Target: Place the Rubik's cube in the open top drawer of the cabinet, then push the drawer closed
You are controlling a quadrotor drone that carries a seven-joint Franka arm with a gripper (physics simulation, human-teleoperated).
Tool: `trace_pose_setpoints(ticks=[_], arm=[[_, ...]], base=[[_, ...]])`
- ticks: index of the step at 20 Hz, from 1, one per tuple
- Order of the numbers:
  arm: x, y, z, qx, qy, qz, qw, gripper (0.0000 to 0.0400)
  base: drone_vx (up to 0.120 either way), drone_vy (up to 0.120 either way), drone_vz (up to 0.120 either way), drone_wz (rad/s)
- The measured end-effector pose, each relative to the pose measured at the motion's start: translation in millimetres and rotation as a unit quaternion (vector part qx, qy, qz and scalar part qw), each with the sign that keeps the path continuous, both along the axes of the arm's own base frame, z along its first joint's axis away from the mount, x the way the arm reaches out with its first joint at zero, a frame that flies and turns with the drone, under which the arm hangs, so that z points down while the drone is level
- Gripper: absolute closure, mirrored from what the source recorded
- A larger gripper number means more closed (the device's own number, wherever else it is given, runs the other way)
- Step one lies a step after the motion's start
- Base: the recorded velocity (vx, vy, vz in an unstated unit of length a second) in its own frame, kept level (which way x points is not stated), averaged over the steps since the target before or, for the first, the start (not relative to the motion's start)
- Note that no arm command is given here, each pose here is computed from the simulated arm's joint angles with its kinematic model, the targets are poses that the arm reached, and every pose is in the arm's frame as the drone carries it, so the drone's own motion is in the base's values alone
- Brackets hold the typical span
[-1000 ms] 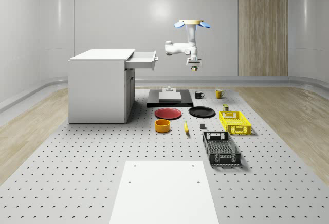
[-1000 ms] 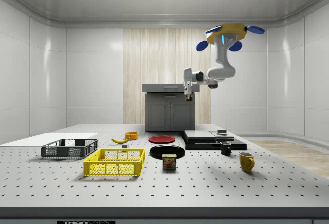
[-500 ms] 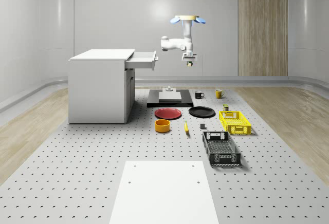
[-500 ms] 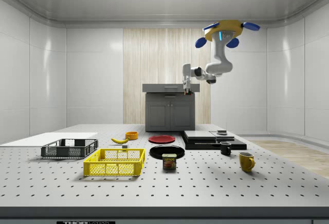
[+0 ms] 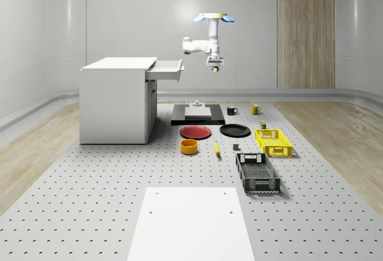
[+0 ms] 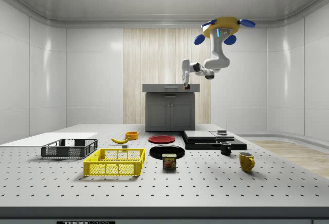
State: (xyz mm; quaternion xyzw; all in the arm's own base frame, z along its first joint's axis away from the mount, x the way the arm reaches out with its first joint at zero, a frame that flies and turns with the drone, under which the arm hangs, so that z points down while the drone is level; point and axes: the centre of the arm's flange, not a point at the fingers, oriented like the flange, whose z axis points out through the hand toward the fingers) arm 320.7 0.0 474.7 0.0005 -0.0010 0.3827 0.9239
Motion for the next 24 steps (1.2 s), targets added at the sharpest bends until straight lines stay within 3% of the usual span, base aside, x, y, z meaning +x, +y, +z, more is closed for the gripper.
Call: trace_pose_setpoints(ticks=[14,24], arm=[[0.0,0.0,0.0,0.0,0.0,0.0,1.0,0.0075],[0.0,0.0,0.0,0.0,0.0,0.0,1.0,0.0075]], base=[[0.0,-0.12,0.12,0.0],[0.0,-0.12,0.004,0.0]])
